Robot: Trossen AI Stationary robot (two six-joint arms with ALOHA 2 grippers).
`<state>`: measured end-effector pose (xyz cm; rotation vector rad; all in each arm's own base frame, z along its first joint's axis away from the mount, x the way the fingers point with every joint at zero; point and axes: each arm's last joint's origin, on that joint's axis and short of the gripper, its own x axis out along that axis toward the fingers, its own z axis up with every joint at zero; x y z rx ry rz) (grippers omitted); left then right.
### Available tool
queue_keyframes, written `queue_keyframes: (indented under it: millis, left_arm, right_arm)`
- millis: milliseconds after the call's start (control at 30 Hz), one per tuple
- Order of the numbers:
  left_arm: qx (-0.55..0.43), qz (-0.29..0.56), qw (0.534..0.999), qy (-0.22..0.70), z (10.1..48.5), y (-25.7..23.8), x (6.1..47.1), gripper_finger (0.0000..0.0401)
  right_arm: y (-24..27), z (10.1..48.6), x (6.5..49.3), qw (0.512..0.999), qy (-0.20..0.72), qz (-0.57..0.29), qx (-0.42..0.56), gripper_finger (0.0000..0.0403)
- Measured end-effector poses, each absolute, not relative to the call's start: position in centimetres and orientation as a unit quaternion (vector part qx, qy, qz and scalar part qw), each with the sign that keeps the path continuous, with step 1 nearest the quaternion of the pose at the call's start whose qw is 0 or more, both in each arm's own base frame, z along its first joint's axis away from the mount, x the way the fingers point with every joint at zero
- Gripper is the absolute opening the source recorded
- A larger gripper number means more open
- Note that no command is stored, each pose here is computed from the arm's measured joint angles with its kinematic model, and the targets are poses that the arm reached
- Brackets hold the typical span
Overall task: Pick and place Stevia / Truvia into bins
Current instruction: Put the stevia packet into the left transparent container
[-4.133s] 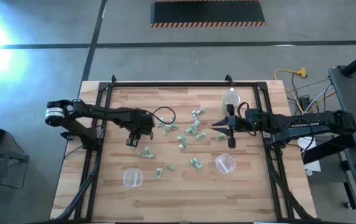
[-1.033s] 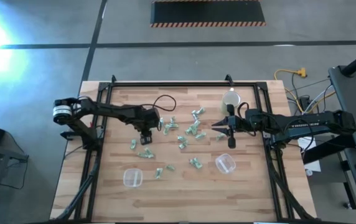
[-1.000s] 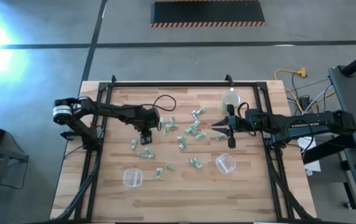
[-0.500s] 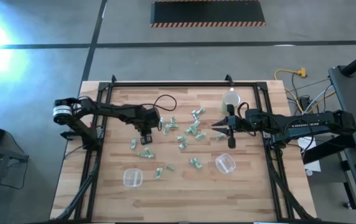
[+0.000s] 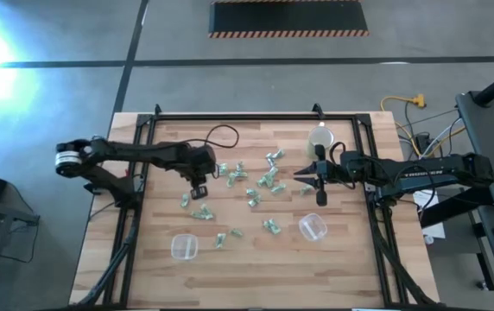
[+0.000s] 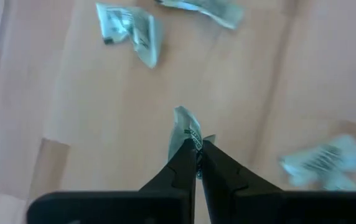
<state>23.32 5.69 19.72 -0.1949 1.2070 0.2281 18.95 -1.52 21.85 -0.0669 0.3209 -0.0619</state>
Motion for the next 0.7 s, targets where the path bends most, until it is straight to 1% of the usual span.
queue_keyframes:
  millis: [133,267,400,567,700]
  left_arm:
    - [-0.115,0.079,0.831,0.539,21.8,4.2,22.1,0.0001]
    - [-0.143,0.019,0.854,0.5,23.7,2.1,21.0,0.0001]
    - [-0.157,-0.018,0.867,0.473,25.1,-0.1,19.8,0.0001]
    - [-0.171,-0.06,0.871,0.456,26.0,-2.8,19.1,0.0001]
    - [-0.18,-0.09,0.864,0.461,25.6,-5.0,19.2,0.0001]
  right_arm:
    - [-1.5,21.9,19.0,0.986,0.159,-0.03,-0.036,0.0057]
    - [-1.5,21.9,19.0,0.986,0.159,-0.03,-0.036,0.0057]
    - [-1.5,21.9,19.0,0.987,0.156,-0.03,-0.035,0.0057]
    - [-1.5,22.0,19.0,0.987,0.151,-0.03,-0.034,0.0057]
    - [-1.5,22.1,19.0,0.988,0.144,-0.031,-0.033,0.0057]
